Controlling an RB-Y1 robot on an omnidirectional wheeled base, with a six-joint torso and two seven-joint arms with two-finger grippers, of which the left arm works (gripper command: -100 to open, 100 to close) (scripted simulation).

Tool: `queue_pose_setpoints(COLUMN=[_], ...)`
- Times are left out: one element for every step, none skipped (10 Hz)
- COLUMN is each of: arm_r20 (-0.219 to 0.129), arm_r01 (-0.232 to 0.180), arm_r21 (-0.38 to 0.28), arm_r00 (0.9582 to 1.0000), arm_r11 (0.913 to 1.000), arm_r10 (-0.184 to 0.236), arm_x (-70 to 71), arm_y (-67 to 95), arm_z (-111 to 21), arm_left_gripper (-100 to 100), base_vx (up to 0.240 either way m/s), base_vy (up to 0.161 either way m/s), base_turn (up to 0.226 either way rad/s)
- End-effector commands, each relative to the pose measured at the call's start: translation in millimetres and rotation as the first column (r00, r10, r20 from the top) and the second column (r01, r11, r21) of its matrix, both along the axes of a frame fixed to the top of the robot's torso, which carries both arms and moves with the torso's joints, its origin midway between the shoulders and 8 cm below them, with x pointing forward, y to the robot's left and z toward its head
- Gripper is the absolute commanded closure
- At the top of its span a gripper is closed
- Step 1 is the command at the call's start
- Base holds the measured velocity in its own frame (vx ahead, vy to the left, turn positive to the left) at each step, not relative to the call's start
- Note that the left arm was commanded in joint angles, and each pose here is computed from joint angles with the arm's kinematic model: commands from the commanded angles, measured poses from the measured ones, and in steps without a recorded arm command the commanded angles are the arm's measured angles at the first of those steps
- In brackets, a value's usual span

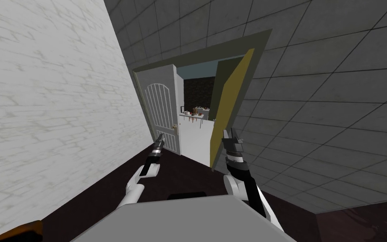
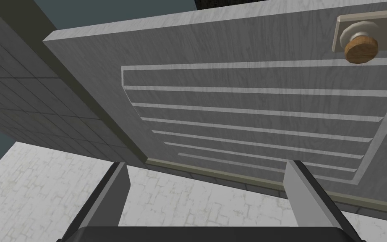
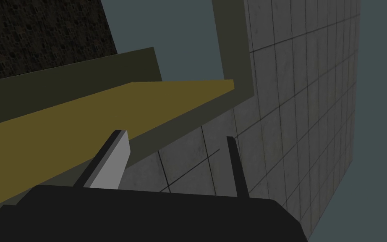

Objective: Push the door open

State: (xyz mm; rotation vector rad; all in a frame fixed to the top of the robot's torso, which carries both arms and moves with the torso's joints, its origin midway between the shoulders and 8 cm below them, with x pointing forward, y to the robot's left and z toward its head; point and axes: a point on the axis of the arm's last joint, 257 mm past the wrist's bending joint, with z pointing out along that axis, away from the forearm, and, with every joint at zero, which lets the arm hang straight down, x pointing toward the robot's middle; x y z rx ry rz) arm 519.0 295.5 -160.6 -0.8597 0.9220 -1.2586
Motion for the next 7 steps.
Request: queue_pose_setpoints(arm_r20=[-0.023,-0.038,-0.044,-0.059,-0.075,-0.089,-0.094], arm_r01=[0.005,0.008,0.012,0.015,0.017,0.019,0.018], arm_r21=[-0.007,-0.011,-0.014,-0.018,-0.022,-0.026,-0.026], arm_r00=[0.9997,0.9993,0.9990,0.9981,0.9970,0.9958,0.9954], arm_r11=[1.0000,0.9999,0.9998,0.9997,0.9996,0.9995,0.9995], arm_r10=[-0.005,-0.009,-0.013,-0.016,-0.018,-0.021,-0.021], arm_x=[9.2,14.5,19.7,24.8,29.7,34.4,34.3], arm_y=[-1.1,-1.6,-2.7,-3.3,-3.9,-4.5,-4.3], arm_z=[-9.2,-15.3,-17.1,-23.1,-29.6,-35.3,-37.7], arm_left_gripper=[-100,-100,-100,-100,-100,-100,-100], base_vx=[0.064,0.052,0.026,0.038,0.049,0.059,0.032], base_vy=[0.108,0.114,0.131,0.146,0.140,0.138,0.091], base_turn=[-0.146,-0.132,-0.146,-0.130,-0.128,-0.144,-0.041])
